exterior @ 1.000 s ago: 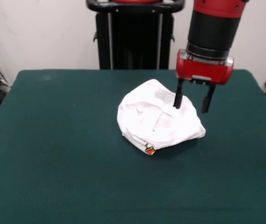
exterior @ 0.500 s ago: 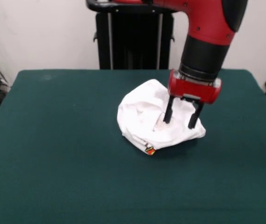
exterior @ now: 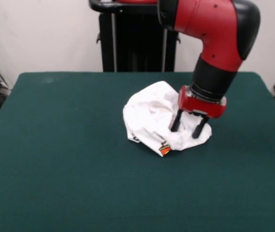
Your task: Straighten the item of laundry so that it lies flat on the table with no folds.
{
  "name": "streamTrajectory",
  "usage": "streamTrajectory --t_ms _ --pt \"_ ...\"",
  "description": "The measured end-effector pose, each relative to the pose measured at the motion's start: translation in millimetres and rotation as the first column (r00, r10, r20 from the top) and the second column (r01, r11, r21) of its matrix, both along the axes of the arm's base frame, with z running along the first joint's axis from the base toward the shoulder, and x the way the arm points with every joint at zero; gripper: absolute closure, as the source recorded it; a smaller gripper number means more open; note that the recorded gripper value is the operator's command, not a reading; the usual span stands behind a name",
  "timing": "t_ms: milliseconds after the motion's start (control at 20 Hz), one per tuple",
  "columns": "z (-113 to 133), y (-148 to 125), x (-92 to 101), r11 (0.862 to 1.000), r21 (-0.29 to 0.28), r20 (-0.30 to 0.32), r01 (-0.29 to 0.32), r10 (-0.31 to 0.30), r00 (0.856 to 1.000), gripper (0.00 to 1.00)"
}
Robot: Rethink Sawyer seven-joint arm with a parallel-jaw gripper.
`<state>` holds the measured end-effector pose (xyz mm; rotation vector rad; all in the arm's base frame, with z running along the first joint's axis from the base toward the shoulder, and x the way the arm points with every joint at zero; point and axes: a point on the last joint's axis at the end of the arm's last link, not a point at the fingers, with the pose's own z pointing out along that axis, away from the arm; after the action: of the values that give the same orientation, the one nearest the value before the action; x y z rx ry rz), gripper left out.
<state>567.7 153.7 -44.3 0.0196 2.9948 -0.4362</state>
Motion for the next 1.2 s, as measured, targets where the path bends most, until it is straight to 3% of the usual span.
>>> streamTrajectory --t_ms 400,450,900,1150,1200 --pt "-1.6 1.5 -0.7 0.999 -0.026 0.014 0.036 -0.036 0.999 0.00" --pt "-2.5 1.5 -0.9 0.999 -0.027 0.014 0.041 -0.041 0.999 1.00" --pt "11.8 7.0 -0.3 0.993 -0.012 0.030 0.120 -0.119 0.992 1.00" --pt "54.7 8.8 1.5 0.982 0.030 0.001 0.186 -0.186 0.983 1.00" --pt "78.3 7.6 1.6 0.974 0.055 -0.029 0.218 -0.217 0.976 1.00"
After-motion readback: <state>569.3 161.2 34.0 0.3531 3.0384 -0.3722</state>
